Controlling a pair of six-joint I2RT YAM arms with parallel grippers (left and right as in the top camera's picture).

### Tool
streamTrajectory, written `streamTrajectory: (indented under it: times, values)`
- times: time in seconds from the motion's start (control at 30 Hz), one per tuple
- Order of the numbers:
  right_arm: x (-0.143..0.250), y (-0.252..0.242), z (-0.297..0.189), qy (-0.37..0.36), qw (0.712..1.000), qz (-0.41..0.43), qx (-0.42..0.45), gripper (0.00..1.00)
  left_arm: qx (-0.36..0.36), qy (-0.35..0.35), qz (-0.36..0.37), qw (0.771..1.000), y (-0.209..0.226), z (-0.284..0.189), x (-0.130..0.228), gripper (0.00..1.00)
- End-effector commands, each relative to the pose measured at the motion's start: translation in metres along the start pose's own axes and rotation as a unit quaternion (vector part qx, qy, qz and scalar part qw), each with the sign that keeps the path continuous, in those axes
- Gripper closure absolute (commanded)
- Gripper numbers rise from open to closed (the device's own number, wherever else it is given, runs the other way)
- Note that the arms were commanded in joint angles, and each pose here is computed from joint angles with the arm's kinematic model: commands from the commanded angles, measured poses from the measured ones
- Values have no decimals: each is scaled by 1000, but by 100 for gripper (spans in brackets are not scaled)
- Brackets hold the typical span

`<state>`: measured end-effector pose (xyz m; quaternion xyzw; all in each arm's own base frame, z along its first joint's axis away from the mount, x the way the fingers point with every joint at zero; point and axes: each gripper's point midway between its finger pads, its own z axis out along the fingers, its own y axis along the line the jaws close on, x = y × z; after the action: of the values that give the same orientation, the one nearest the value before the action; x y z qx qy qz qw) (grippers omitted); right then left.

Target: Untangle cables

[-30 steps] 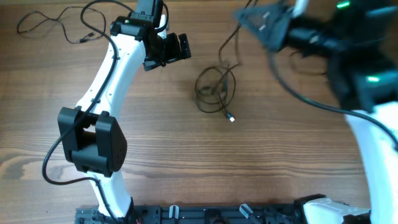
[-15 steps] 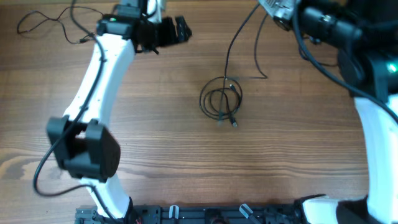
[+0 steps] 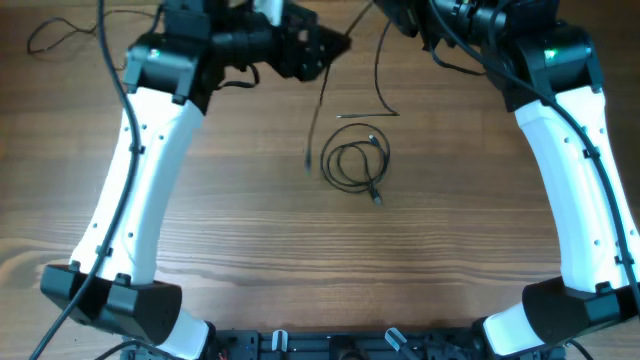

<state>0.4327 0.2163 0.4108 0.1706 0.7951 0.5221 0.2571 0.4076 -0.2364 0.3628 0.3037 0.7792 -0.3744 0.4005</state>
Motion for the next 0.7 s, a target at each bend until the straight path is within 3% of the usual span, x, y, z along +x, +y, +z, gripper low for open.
streamTrajectory:
  times: [0.0,0.3,0.53,0.67]
  values:
    - [-5,-10,-1,-19,999,16,25,96,30,-5,111,993,-24,2,-4,19]
    - [11,-8,5,5,999,29,25,96,56,-30,151,986,-55,12,-17,29]
    - [13,-6,5,12,999,29,21,96,33,-32,158,986,-51,16,-21,48]
    - [8,-9,5,-2,999,29,28,96,10,-30,158,987,-43,16,-21,44]
